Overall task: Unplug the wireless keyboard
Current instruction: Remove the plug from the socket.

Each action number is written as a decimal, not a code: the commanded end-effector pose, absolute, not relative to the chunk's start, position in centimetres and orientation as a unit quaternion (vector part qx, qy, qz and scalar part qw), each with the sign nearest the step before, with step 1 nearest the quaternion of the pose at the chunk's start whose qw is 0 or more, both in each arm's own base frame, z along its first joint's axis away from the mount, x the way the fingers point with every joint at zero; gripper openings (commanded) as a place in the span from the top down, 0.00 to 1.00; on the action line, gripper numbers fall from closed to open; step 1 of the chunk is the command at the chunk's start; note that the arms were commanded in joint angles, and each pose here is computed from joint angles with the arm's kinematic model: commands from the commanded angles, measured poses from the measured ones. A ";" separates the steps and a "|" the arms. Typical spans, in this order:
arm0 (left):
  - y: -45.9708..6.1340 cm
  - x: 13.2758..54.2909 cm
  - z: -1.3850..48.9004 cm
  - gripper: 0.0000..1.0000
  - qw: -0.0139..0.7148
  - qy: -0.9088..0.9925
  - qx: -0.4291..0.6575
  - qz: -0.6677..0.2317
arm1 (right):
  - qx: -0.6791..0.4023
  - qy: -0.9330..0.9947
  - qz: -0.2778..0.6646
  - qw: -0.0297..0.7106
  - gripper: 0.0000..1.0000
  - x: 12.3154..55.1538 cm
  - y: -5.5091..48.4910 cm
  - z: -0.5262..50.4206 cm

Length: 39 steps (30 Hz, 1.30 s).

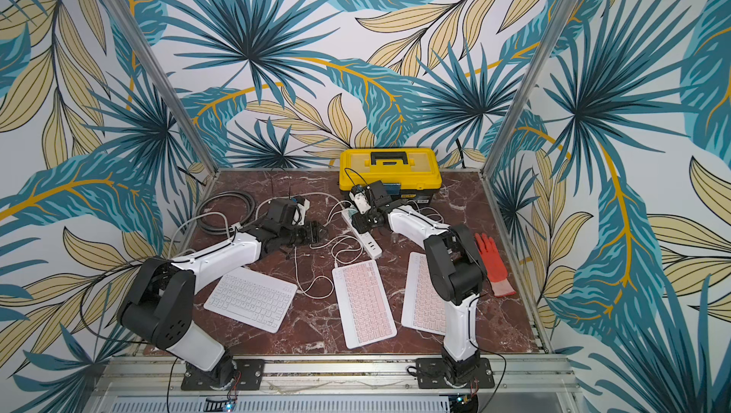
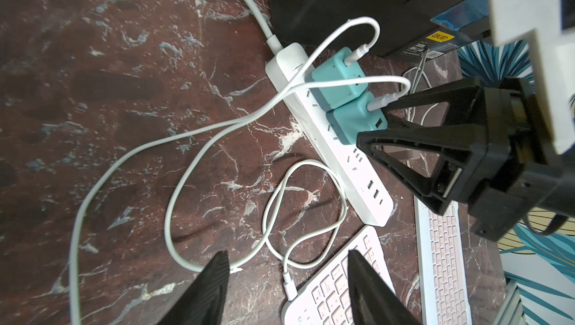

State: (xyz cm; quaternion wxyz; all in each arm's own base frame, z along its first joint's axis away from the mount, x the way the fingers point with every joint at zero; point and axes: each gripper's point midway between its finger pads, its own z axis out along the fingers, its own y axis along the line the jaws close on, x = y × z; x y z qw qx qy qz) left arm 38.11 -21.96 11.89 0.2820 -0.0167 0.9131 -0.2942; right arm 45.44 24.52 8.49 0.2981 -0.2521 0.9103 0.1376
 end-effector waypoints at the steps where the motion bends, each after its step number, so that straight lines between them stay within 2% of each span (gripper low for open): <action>1: -22.2 38.8 12.0 0.37 0.284 0.910 -0.021 -0.301 | -0.262 0.919 0.119 0.270 0.53 44.5 24.3 6.9; 13: -22.8 38.5 12.1 0.37 0.276 0.909 -0.014 -0.313 | -0.254 0.923 0.108 0.268 0.62 45.3 24.2 5.9; 22: -23.6 38.9 12.0 0.36 0.273 0.909 -0.024 -0.313 | -0.253 0.922 0.121 0.269 0.80 45.0 24.6 6.0; 32: -26.1 39.4 12.0 0.38 0.267 0.910 -0.036 -0.316 | -0.286 0.896 0.159 0.299 0.83 44.5 26.8 8.8; 39: -25.1 40.1 11.5 0.43 0.275 0.910 -0.099 -0.294 | -0.300 0.884 0.183 0.307 0.83 44.2 28.6 9.6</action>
